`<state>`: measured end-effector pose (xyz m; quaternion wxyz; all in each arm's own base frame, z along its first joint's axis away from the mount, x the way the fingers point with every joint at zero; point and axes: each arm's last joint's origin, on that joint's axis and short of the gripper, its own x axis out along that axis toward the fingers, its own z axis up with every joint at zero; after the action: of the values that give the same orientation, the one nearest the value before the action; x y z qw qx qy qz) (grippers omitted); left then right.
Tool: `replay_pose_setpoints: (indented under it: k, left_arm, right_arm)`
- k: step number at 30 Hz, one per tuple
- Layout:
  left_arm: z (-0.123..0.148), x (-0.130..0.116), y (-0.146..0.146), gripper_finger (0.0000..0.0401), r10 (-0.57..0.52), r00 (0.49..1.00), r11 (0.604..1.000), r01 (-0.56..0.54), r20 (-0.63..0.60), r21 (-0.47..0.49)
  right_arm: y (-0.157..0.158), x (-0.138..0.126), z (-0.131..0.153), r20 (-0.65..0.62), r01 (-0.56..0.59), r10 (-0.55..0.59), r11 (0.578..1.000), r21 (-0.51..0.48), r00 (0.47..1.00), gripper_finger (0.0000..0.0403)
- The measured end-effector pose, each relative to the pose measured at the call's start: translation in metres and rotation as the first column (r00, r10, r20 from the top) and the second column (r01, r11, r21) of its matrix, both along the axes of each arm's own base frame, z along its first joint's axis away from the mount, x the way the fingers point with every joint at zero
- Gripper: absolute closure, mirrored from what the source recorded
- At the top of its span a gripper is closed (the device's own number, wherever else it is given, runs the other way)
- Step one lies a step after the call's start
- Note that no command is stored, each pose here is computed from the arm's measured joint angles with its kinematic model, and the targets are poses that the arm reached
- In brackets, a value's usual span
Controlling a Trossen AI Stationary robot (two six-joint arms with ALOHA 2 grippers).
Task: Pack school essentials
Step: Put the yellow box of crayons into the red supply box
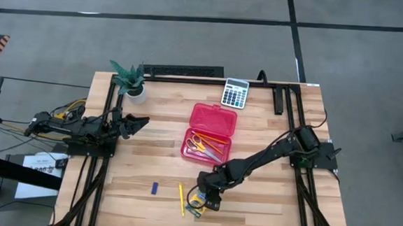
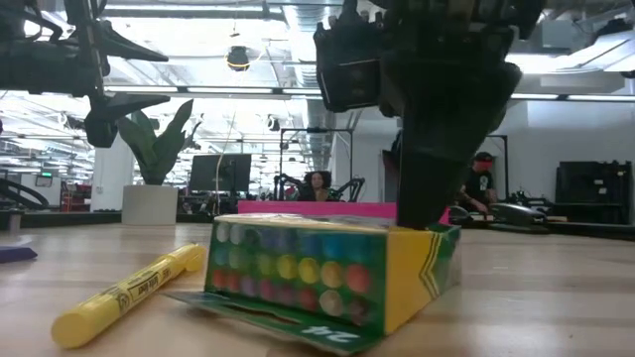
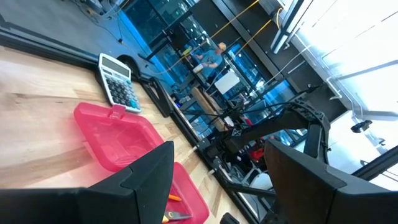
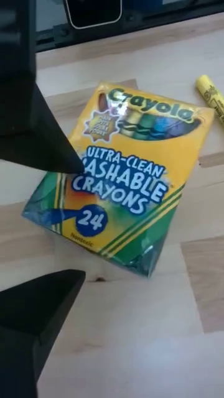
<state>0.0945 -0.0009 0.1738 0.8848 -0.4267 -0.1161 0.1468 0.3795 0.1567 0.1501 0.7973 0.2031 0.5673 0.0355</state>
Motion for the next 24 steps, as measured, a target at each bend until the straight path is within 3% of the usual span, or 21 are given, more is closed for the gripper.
replay_pose_setpoints:
  k: [3, 12, 18, 24]
  left_arm:
    - [-0.0001, 0.0000, 0.0000, 0.0163, 0.001, 1.000, 1.000, -0.001, -0.002, 0.002]
    - [-0.0001, 0.0000, 0.0001, 0.0163, 0.004, 1.000, 1.000, -0.004, -0.003, 0.005]
    - [0.0001, -0.0001, 0.0001, 0.0163, 0.005, 1.000, 1.000, -0.005, -0.002, 0.005]
    - [0.0000, 0.0000, 0.0001, 0.0163, 0.005, 1.000, 1.000, -0.005, -0.003, 0.005]
  right_arm:
    - [-0.0001, 0.0001, 0.0002, 0.001, 0.000, 0.000, 1.000, 0.000, 1.000, 0.0186]
    - [-0.0019, 0.0008, 0.0002, 0.004, -0.005, 0.005, 1.000, -0.005, 1.000, 0.0388]
    - [-0.0019, 0.0007, 0.0003, 0.004, -0.004, 0.004, 1.000, -0.004, 1.000, 0.0380]
    - [-0.0034, -0.0005, 0.0045, -0.005, 0.000, 0.000, 1.000, 0.018, 1.000, 0.0397]
